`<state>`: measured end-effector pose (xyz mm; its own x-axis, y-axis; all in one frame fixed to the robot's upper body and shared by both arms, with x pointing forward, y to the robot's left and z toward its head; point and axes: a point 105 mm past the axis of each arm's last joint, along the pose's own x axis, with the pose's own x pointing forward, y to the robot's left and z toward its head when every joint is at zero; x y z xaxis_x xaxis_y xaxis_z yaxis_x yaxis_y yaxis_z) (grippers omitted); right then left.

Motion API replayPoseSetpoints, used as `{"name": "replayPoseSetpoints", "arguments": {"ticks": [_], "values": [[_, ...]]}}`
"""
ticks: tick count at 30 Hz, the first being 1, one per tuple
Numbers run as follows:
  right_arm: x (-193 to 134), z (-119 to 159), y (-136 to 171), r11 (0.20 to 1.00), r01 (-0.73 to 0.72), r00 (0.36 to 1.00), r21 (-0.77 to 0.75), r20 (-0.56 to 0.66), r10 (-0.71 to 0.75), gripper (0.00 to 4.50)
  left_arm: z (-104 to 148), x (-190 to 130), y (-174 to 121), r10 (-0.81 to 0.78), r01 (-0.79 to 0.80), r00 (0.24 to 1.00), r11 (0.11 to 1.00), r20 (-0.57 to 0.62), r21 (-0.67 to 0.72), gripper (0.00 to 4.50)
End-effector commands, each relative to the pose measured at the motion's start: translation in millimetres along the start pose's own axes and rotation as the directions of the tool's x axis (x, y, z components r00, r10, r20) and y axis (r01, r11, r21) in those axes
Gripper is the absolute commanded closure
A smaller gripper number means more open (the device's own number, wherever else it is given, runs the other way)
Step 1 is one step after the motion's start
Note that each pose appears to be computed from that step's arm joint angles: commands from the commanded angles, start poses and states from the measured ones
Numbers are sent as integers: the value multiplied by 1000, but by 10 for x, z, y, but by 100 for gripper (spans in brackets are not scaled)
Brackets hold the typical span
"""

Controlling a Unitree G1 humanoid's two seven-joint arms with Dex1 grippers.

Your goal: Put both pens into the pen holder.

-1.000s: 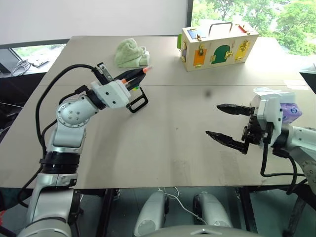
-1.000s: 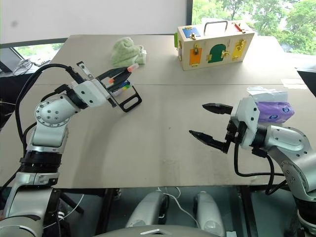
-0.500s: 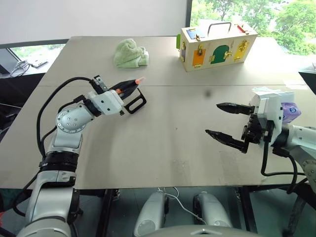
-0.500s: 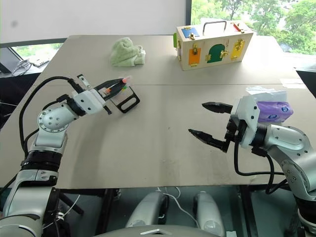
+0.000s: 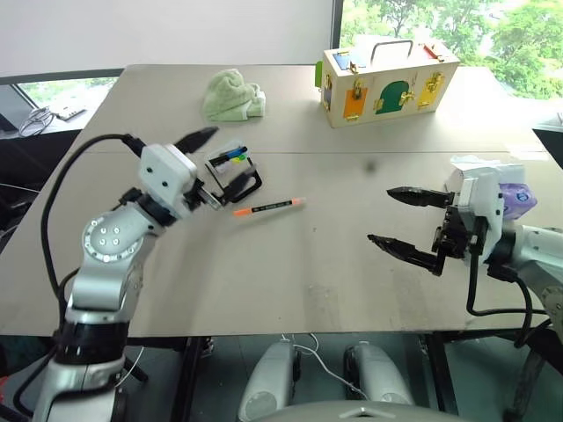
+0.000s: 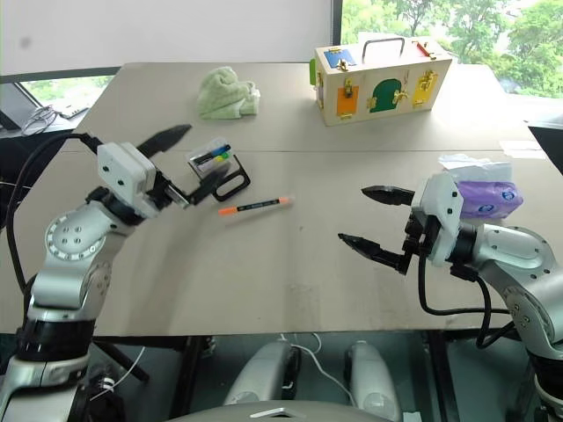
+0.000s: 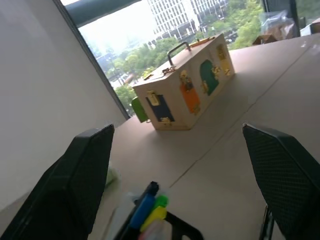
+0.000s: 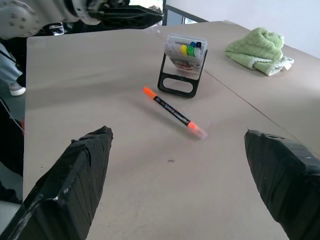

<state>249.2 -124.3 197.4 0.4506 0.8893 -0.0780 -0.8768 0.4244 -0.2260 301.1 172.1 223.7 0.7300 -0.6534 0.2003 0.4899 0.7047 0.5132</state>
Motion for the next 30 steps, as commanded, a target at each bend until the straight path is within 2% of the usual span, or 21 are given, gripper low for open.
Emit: {"name": "replayPoseSetpoints", "arguments": {"ticks": [1, 3, 6, 8, 10, 13, 15, 20, 23, 26, 30], "values": [[5, 55, 20, 1000, -5, 1000, -27, 28, 5, 0, -37, -3, -291, -91, 93, 991, 996, -95, 11, 24], [23, 32, 31, 1000, -9, 1000, -25, 26, 10, 0, -225, 128, -428, -112, 103, 967, 993, -231, -50, 24], [22, 32, 31, 1000, 0, 1000, -28, 28, 1, 0, -296, 418, -578, -221, 187, 897, 974, -382, -126, 24], [13, 37, 31, 999, 8, 1000, -32, 27, -7, 0, -406, 497, -619, -312, 210, 794, 946, -522, -246, 24], [-3, 35, 34, 999, 16, 1000, -35, 25, -15, 0, -469, 555, -625, -391, 246, 666, 919, -636, -307, 24], [-22, 36, 45, 999, 32, 999, -41, 24, -31, 0, -500, 629, -651, -499, 333, 530, 866, -686, -373, 24], [-27, 41, 54, 998, 46, 999, -45, 26, -44, 0, -542, 687, -628, -541, 353, 465, 839, -701, -413, 24], [-70, 38, 98, 994, 98, 995, -50, 28, -97, 0, -813, 724, -615, -618, 463, 280, 757, -735, -461, 24], [-85, 34, 163, 994, 101, 995, -46, 26, -100, 0, -987, 675, -619, -617, 514, 198, 727, -762, -455, 110], [-120, 4, 289, 999, 34, 999, -21, 0, -34, 0, -1034, 667, -630, -626, 529, 173, 710, -761, -464, 265], [-181, -47, 313, 999, -10, 999, -44, -48, 8, 0, -1043, 688, -612, -625, 527, 180, 713, -760, -462, 445]]}}
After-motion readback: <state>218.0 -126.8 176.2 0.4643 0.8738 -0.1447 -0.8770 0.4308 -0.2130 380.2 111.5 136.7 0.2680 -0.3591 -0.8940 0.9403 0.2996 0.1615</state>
